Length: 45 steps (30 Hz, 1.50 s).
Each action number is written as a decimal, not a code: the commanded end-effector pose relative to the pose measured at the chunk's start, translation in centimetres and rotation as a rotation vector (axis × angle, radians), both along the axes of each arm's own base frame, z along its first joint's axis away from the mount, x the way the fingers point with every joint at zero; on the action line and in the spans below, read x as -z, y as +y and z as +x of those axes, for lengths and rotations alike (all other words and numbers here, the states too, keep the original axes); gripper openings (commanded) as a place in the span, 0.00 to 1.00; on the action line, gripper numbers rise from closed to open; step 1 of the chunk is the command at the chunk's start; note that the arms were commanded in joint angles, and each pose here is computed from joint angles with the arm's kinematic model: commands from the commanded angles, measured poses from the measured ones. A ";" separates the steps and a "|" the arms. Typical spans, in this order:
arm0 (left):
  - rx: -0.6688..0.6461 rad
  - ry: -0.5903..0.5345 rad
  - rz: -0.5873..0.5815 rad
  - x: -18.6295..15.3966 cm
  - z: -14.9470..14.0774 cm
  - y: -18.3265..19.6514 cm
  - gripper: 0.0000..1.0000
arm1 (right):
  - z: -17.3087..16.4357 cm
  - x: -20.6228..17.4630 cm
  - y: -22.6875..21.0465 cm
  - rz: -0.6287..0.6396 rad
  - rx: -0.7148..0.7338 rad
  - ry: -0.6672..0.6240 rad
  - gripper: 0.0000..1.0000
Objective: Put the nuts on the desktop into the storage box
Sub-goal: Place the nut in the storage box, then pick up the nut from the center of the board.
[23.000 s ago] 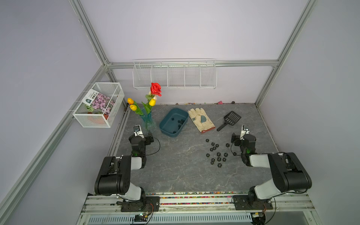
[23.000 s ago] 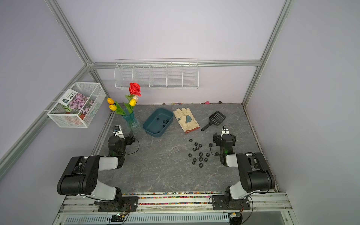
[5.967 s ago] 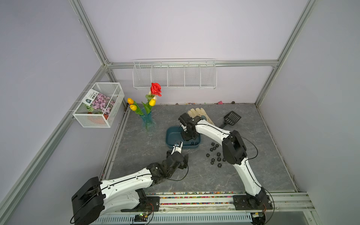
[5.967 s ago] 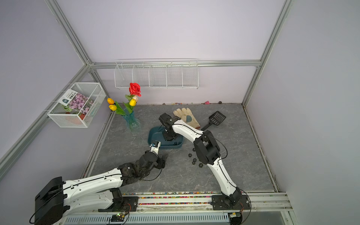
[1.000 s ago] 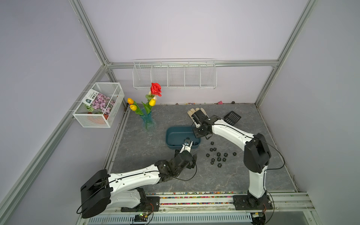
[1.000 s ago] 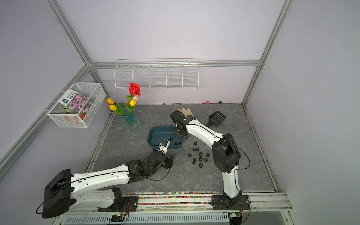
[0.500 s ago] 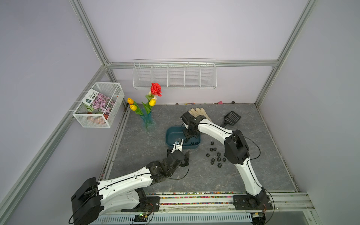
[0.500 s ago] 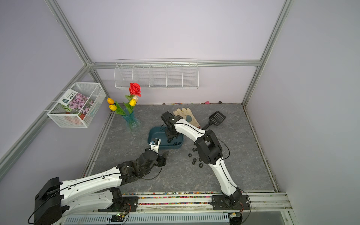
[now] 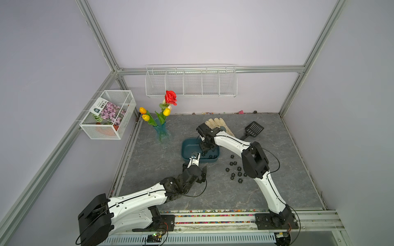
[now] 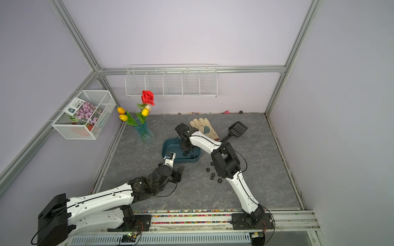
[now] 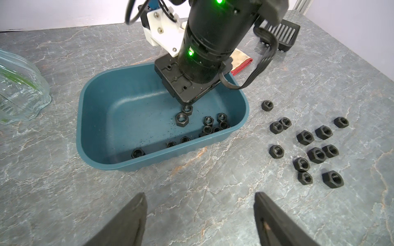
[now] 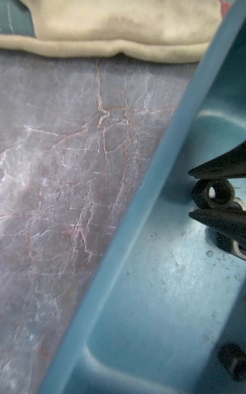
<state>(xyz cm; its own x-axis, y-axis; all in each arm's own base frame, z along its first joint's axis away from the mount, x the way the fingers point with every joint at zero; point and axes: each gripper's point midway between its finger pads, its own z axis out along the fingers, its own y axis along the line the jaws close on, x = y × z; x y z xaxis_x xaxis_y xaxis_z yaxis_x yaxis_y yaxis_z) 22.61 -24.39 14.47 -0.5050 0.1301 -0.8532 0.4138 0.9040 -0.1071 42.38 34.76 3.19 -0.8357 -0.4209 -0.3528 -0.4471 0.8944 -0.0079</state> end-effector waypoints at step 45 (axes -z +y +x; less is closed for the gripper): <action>0.218 0.006 -0.022 -1.2 -2.5 -8.2 0.81 | -7.1 -5.6 -16.3 -0.200 0.247 -0.086 0.46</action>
